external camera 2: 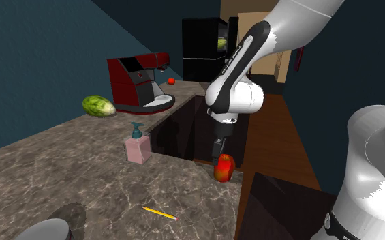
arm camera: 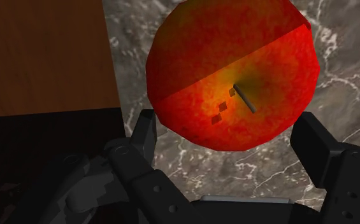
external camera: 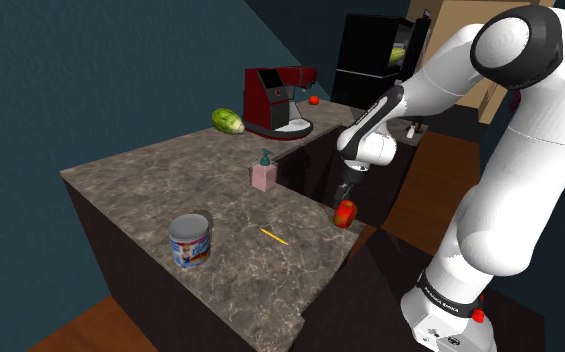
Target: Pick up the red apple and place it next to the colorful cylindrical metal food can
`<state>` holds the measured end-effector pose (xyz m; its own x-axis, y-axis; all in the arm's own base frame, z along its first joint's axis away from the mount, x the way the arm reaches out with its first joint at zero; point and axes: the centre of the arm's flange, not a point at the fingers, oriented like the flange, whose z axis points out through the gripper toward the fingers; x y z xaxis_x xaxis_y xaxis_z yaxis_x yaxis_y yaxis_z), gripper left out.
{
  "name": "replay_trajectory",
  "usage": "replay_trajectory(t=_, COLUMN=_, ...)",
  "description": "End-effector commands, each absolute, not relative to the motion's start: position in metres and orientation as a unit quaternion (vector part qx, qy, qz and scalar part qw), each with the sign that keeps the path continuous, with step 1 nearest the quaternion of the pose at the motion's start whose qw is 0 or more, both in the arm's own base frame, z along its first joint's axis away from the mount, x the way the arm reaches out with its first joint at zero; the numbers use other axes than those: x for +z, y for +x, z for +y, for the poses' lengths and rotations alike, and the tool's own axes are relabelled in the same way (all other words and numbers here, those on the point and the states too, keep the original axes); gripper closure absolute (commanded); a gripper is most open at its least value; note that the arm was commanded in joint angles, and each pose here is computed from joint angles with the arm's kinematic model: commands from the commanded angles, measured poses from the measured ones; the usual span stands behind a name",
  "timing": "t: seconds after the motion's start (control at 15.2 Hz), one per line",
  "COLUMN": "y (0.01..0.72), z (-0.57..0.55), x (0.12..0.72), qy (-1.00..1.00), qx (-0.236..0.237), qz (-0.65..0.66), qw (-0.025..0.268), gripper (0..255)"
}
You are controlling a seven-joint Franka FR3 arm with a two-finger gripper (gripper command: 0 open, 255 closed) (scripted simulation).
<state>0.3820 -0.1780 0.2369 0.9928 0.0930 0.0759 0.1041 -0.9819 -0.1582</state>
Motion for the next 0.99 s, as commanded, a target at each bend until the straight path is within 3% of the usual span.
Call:
replay_trajectory(t=0.0, y=0.381, z=-0.178, x=0.236, qy=-0.995, qx=-0.033, qz=-0.049, qw=0.082, gripper=255)
replay_trajectory(t=0.92, y=0.381, z=-0.178, x=0.305, qy=-0.995, qx=-0.033, qz=-0.049, qw=0.081, gripper=255)
